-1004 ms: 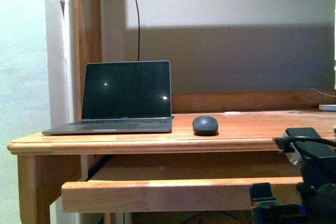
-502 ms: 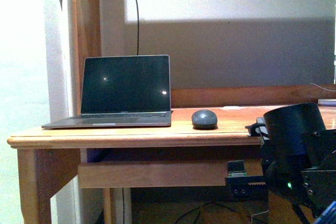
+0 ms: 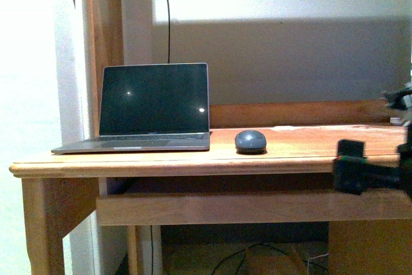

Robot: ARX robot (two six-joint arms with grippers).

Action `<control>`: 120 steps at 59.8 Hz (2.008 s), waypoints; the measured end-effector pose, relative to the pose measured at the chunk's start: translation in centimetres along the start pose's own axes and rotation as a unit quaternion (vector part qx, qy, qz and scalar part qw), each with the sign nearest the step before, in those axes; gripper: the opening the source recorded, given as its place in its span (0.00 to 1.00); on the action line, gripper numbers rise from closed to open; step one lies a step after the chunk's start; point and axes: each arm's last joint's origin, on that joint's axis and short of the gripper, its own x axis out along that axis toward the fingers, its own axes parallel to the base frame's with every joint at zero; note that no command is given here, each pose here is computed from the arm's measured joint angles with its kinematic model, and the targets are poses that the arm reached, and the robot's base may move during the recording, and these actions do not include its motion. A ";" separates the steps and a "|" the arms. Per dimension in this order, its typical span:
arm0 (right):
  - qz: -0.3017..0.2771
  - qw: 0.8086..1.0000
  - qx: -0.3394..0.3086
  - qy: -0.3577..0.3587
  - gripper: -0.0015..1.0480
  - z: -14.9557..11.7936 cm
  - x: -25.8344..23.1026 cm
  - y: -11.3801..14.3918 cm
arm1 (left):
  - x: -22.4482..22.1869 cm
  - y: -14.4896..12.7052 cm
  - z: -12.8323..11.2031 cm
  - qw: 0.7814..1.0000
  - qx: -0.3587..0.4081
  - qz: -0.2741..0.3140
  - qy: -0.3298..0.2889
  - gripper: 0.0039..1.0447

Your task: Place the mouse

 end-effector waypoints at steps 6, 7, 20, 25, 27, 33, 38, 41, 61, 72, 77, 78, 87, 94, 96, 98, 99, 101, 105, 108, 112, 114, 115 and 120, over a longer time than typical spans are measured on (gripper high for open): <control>-0.004 1.000 0.018 -0.019 0.93 0.8 -2.7 -2.2 | 0.0 0.0 0.0 1.000 0.000 0.000 0.000 0.93; -0.004 0.999 0.021 -0.024 0.93 0.9 -3.3 -2.6 | 0.0 0.0 0.0 1.000 0.000 0.000 0.000 0.93; -0.022 0.996 0.068 -0.057 0.93 0.1 -9.4 -7.1 | 0.0 0.0 0.0 1.000 0.000 0.000 0.000 0.93; -0.020 0.995 0.084 -0.058 0.93 -0.9 -11.7 -8.0 | 0.0 0.0 0.0 1.000 0.000 0.000 0.000 0.93; -0.015 0.995 0.085 -0.053 0.93 -1.4 -12.6 -8.2 | 0.0 0.0 0.0 1.000 0.000 0.000 0.000 0.93; 0.005 0.996 0.077 -0.045 0.93 -3.1 -15.2 -8.2 | 0.0 0.0 0.0 1.000 0.000 0.000 0.000 0.93; 0.027 0.996 0.073 -0.040 0.93 -3.7 -17.0 -8.0 | 0.0 0.0 0.0 1.000 0.000 0.000 0.000 0.93; 0.037 0.996 0.072 -0.042 0.93 -3.8 -18.0 -7.8 | 0.0 0.0 0.0 1.000 0.000 0.000 0.000 0.93; 0.027 0.995 -0.082 -0.046 0.48 -5.9 -20.5 -8.7 | 0.0 0.0 0.0 1.000 0.000 0.000 0.000 0.93; 0.043 0.993 -0.090 -0.058 0.18 -6.5 -21.0 -9.7 | 0.0 0.0 0.0 1.000 0.000 0.000 0.000 0.93; 0.027 0.994 -0.092 -0.055 0.03 -7.0 -20.8 -10.5 | 0.0 0.0 0.0 1.000 0.000 0.000 0.000 0.93; 0.025 0.994 -0.092 -0.055 0.02 -7.0 -20.8 -10.6 | 0.0 0.0 0.0 1.000 0.000 0.000 0.000 0.93; 0.025 0.994 -0.093 -0.055 0.03 -7.5 -20.8 -10.7 | 0.0 0.0 0.0 1.000 0.000 0.000 0.000 0.93; 0.025 0.994 -0.093 -0.057 0.03 -7.8 -20.7 -10.8 | 0.0 0.0 0.0 1.000 0.000 0.000 0.000 0.93; 0.025 0.994 -0.093 -0.056 0.03 -7.9 -20.7 -10.8 | 0.0 0.0 0.0 1.000 0.000 0.000 0.000 0.93; 0.024 0.994 -0.093 -0.055 0.03 -8.0 -20.7 -10.9 | 0.0 0.0 0.0 1.000 0.000 0.000 0.000 0.93; 0.024 0.994 -0.093 -0.055 0.03 -8.1 -20.7 -10.9 | 0.0 0.0 0.0 1.000 0.000 0.000 0.000 0.93; 0.024 0.994 -0.093 -0.054 0.03 -8.1 -20.7 -10.9 | 0.0 0.0 0.0 1.000 0.000 0.000 0.000 0.93; 0.025 0.994 -0.093 -0.056 0.03 -8.4 -20.7 -10.9 | 0.0 0.0 0.0 1.000 0.000 0.000 0.000 0.93; 0.025 0.994 -0.093 -0.058 0.03 -8.9 -20.6 -11.0 | 0.0 0.0 0.0 1.000 0.000 0.000 0.000 0.93; 0.025 0.994 -0.093 -0.059 0.03 -8.9 -20.6 -11.0 | 0.0 0.0 0.0 1.000 0.000 0.000 0.000 0.93; 0.025 0.994 -0.093 -0.060 0.03 -8.9 -20.6 -11.0 | 0.0 0.0 0.0 1.000 0.000 0.000 0.000 0.93; 0.025 0.994 -0.093 -0.060 0.03 -8.9 -20.7 -11.0 | 0.0 0.0 0.0 1.000 0.000 0.000 0.000 0.93; 0.026 0.993 -0.093 -0.061 0.03 -8.9 -20.7 -11.0 | 0.0 0.0 0.0 1.000 0.000 0.000 0.000 0.93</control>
